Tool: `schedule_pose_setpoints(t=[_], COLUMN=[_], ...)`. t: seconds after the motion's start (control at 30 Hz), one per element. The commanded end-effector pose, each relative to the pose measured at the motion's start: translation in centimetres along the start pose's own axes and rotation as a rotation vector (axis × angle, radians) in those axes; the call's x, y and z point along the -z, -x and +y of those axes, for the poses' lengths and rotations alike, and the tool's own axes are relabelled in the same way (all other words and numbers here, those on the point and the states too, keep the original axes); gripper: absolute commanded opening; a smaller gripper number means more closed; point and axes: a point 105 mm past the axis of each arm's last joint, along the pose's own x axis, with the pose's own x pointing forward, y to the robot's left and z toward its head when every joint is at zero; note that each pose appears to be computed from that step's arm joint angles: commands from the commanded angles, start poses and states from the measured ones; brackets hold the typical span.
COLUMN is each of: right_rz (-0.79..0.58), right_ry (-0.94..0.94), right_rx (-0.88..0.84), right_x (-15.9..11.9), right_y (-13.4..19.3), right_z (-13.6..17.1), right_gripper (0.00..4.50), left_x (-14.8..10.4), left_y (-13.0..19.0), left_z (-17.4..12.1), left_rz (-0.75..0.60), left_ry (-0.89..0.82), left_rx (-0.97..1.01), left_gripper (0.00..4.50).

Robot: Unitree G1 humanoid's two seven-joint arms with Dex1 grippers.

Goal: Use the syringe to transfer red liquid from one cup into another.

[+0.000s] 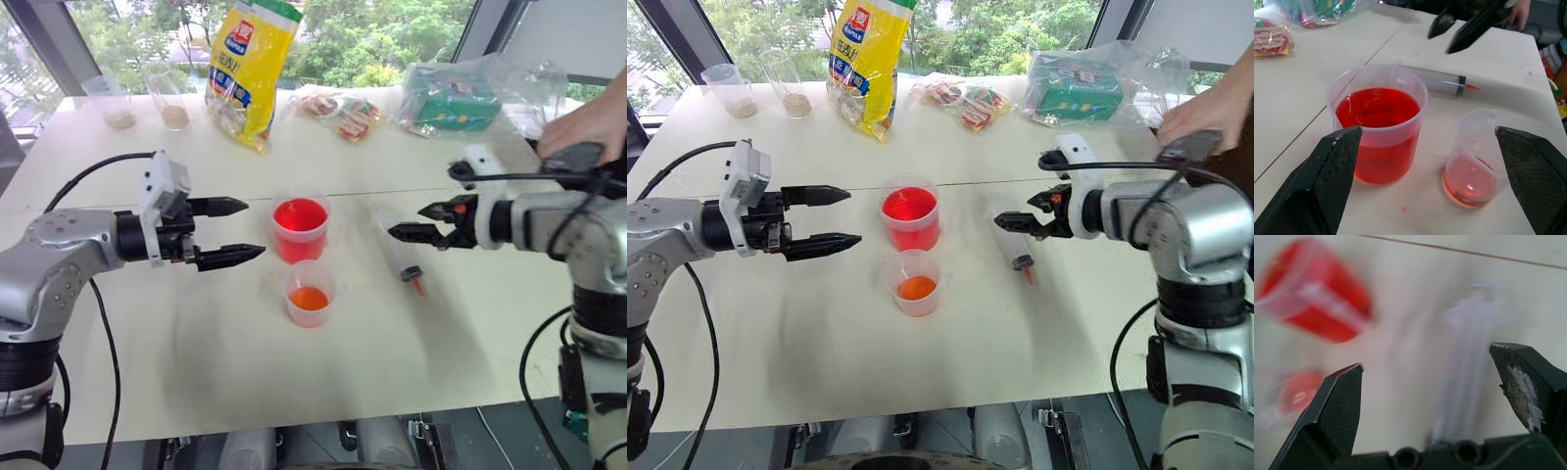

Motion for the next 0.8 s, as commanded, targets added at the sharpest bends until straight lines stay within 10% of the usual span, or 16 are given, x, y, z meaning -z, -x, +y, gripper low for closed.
schedule_pose_setpoints(t=[0.03,0.8], right_rz=[-0.038,-0.077], right_ry=[0.064,0.081], right_rx=[-0.069,-0.057], right_x=[-0.3,0.24], right_y=[1.89,2.62], right_z=[2.02,2.6], right_gripper=[4.47,4.47], left_x=[-0.73,-1.01], left_y=[0.5,0.24], left_z=[-0.3,-0.91], left_rz=[-0.011,-0.029], left_ry=[-0.024,-0.019], left_rx=[0.003,0.005], left_gripper=[4.5,4.5])
